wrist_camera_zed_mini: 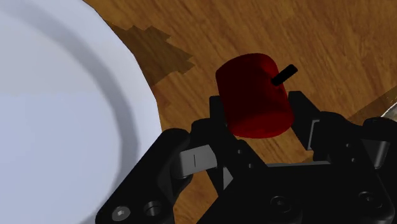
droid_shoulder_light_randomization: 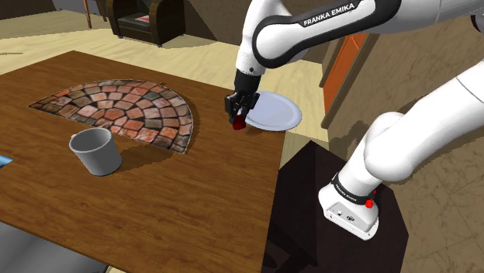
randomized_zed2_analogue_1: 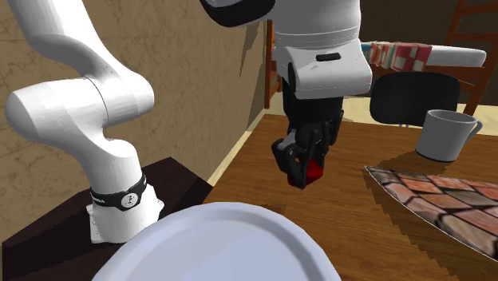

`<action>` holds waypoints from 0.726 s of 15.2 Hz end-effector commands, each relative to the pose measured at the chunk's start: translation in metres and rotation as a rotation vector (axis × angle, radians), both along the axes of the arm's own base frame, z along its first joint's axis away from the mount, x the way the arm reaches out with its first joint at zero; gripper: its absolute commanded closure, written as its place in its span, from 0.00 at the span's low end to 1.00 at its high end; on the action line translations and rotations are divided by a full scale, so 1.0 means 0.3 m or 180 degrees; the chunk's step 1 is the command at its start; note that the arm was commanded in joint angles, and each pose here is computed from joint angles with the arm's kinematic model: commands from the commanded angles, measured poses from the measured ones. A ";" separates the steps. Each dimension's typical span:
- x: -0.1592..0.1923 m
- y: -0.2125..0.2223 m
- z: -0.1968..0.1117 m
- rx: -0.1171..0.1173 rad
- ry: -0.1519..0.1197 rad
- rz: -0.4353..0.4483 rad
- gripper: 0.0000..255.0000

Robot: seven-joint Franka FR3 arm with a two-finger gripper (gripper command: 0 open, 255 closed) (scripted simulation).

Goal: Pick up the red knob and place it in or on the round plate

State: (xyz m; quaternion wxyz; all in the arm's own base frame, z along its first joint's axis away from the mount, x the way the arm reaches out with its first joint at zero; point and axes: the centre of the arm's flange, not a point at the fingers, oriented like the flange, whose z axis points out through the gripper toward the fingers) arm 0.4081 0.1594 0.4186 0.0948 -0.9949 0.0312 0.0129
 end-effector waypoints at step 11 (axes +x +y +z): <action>0.021 -0.218 0.114 -0.0001 0.0001 0.0000 1.00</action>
